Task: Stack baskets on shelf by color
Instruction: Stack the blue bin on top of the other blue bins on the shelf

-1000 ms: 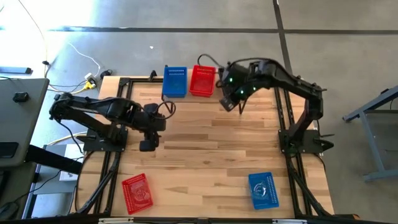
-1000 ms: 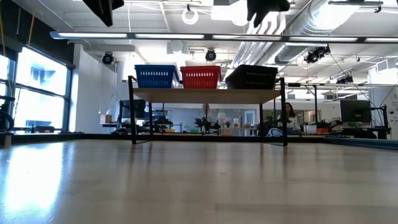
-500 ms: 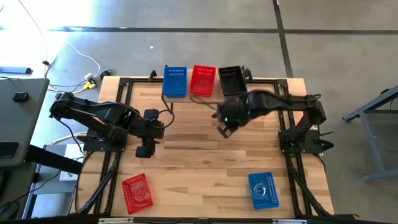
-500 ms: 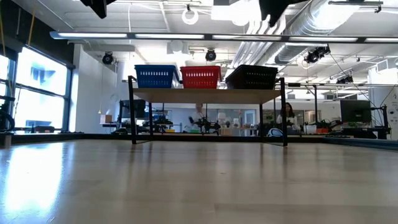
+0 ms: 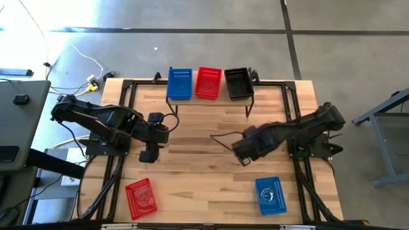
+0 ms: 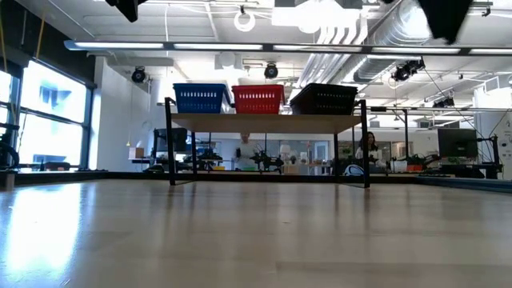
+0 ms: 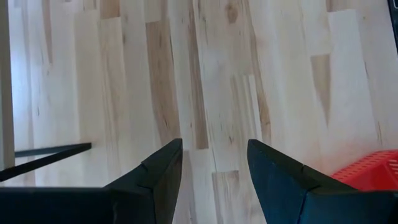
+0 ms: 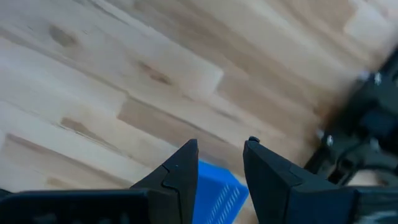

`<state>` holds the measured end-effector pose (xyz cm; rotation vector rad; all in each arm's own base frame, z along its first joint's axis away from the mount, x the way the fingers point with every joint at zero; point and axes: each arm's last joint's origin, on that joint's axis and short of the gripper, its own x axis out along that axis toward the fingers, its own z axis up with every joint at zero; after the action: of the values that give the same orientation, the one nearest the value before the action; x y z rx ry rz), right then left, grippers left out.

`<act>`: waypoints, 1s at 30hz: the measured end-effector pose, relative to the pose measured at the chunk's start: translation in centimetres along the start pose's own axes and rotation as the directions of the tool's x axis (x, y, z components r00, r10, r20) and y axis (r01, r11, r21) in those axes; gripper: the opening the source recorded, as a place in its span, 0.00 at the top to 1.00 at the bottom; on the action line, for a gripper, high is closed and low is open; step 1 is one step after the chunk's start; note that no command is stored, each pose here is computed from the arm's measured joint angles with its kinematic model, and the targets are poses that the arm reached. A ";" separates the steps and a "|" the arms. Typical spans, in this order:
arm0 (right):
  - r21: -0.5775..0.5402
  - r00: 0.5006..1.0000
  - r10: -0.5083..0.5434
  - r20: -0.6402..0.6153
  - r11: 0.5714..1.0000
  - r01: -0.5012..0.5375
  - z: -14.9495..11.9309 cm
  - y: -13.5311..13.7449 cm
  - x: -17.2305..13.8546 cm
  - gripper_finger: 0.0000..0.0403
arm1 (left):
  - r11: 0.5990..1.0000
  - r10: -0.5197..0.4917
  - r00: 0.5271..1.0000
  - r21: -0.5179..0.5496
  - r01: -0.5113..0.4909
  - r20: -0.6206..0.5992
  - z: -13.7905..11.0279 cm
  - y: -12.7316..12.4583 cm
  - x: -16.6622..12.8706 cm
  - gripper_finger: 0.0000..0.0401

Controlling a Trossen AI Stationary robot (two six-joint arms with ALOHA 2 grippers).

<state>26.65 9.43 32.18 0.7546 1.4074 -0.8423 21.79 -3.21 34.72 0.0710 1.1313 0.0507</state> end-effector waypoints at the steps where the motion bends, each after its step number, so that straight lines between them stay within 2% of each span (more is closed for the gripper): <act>1: 0.014 1.000 -0.004 -0.004 1.000 0.004 -0.7 -0.3 0.2 0.72 | 1.000 0.000 1.000 0.000 0.000 0.003 0.0 0.0 0.0 0.58; 8: 0.058 0.999 0.035 -0.030 0.998 -0.033 -4.5 -1.9 1.5 0.72 | 0.999 -0.004 1.000 -0.031 0.005 0.031 0.3 0.0 0.0 0.58; 16: 0.054 0.995 0.049 -0.081 0.998 -0.045 -7.9 -3.5 3.7 0.72 | 0.989 -0.013 0.993 -0.142 0.030 0.118 1.2 -0.1 -0.1 0.58; 23: 0.039 0.988 0.022 -0.153 0.999 -0.016 -10.6 -4.2 5.9 0.72 | 0.972 -0.020 0.980 -0.226 0.065 0.196 1.9 -0.2 -0.2 0.58; 30: 0.084 0.985 0.043 -0.169 0.996 -0.029 -12.8 -4.4 7.8 0.72 | 0.951 -0.022 0.975 -0.297 0.089 0.219 2.2 -0.2 -0.2 0.58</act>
<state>16.10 17.68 24.14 0.9299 1.5131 -0.8255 23.65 -3.48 35.82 -0.2278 0.8983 0.1636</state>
